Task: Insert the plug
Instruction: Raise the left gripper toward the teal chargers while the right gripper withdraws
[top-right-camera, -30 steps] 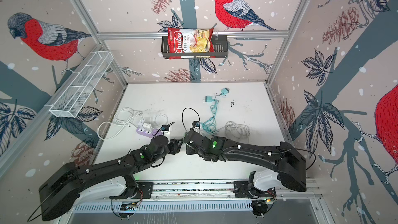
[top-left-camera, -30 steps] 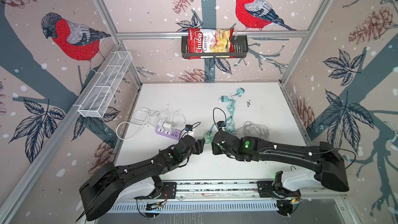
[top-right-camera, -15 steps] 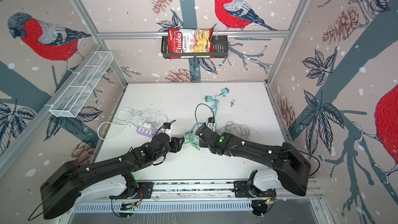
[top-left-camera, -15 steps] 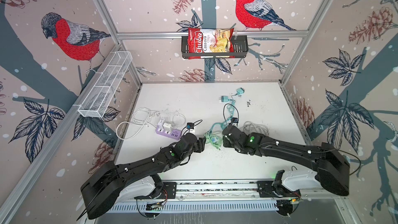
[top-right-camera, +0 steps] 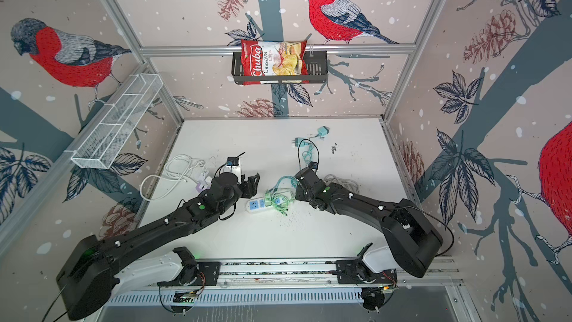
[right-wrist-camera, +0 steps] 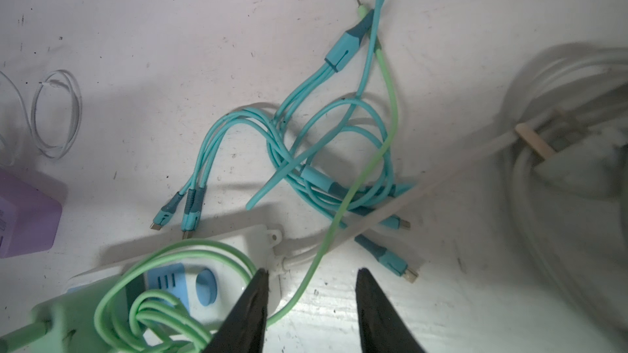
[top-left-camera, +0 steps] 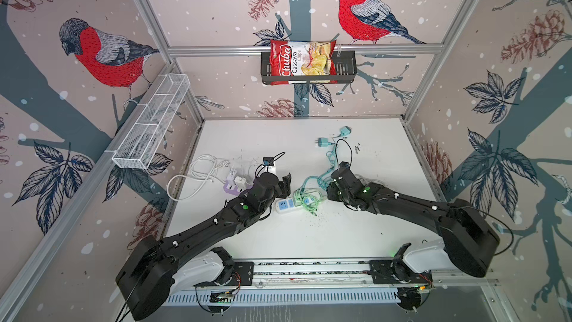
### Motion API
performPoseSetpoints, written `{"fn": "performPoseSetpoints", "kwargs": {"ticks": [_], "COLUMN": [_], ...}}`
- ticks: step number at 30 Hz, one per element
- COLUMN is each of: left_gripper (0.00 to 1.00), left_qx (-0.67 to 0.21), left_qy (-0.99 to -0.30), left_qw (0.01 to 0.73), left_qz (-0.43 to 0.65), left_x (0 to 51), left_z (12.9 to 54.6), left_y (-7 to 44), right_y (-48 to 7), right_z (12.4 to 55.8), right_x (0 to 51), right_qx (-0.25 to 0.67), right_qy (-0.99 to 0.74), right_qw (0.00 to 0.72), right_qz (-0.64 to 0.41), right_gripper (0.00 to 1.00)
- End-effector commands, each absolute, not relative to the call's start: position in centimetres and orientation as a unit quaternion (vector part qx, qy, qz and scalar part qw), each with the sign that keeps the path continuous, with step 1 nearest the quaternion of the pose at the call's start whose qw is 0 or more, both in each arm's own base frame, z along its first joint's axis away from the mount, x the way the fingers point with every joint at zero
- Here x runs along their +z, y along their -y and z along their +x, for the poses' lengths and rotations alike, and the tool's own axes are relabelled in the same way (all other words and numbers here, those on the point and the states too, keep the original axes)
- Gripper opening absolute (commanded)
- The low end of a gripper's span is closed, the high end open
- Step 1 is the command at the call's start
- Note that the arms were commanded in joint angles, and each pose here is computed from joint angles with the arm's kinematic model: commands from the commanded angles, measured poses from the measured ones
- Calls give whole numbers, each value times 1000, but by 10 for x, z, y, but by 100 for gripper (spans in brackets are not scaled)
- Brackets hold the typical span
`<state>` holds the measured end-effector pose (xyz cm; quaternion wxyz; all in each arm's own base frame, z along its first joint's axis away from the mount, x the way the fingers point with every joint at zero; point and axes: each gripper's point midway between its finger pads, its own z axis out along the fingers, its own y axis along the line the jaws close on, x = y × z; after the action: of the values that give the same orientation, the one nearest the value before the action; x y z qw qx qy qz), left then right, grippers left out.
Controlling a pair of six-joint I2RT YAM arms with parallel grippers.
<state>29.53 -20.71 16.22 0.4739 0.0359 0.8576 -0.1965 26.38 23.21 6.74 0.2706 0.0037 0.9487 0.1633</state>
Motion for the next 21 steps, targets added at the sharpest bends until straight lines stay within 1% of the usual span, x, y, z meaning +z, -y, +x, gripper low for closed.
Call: {"fn": "performPoseSetpoints", "kwargs": {"ticks": [1, 5, 9, 17, 21], "left_gripper": [67, 67, 67, 67, 67], "left_qx": [-184, -180, -189, -181, -186], "left_qy": [-847, -847, -841, -830, -827], "left_qw": [497, 497, 503, 523, 525], "left_qz": [52, 52, 56, 69, 79], "left_x": [174, 176, 185, 197, 199], "left_z": [310, 322, 326, 339, 359], "left_y": [209, 213, 219, 222, 226], "right_y": [-241, -241, -238, -242, -244], "right_z": [269, 274, 281, 299, 300], "right_x": [68, 62, 52, 39, 37], "right_qx": [185, 187, 177, 177, 173], "right_qy": [-944, -943, -947, -948, -950], "right_qw": [275, 274, 267, 264, 258], "right_qz": [0, 5, 13, 17, 18], "right_gripper": [44, 42, 38, 32, 20]}}
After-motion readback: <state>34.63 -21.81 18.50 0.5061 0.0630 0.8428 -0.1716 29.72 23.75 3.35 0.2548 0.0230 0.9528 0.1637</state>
